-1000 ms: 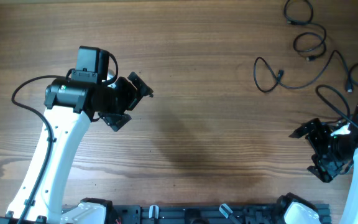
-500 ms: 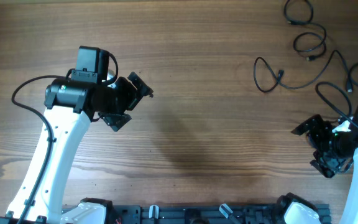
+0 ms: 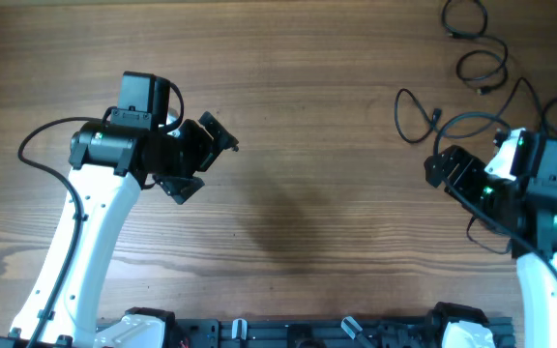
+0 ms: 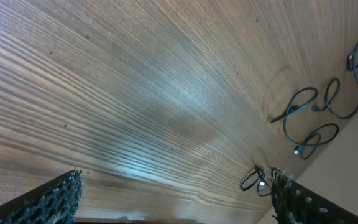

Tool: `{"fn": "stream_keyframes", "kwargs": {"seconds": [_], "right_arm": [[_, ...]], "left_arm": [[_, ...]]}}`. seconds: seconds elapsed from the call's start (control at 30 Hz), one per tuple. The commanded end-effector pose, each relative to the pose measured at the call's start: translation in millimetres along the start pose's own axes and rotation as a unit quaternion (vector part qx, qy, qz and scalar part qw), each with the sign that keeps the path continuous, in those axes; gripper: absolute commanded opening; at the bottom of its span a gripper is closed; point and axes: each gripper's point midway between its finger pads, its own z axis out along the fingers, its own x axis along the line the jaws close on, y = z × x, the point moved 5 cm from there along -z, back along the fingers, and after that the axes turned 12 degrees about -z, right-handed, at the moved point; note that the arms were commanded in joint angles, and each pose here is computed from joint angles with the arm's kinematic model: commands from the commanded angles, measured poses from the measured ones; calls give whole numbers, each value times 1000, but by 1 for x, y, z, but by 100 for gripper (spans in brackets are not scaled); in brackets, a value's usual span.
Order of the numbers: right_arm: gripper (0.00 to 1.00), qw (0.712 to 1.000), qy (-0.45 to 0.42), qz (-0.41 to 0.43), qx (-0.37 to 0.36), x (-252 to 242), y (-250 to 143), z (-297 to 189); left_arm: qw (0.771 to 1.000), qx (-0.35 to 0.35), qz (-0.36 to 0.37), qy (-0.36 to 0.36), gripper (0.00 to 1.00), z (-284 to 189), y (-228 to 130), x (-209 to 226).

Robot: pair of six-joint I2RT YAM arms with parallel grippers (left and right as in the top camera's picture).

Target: Untangle cables

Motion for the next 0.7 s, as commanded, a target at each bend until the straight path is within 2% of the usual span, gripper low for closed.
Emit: {"fn": "stream_keyframes", "kwargs": {"seconds": [0.0, 0.3, 0.47, 0.67], "right_arm": [[100, 999, 25, -20, -31, 2, -13, 1], [100, 977, 151, -80, -128, 16, -31, 27], [100, 949, 183, -162, -199, 41, -28, 4], [100, 925, 174, -192, -279, 47, -26, -27]], "left_arm": [[1000, -6, 7, -3, 100, -2, 0, -2], [1000, -6, 7, -3, 100, -2, 0, -2], [1000, -6, 7, -3, 100, -2, 0, -2], [1000, -6, 7, -3, 100, -2, 0, -2]]}}
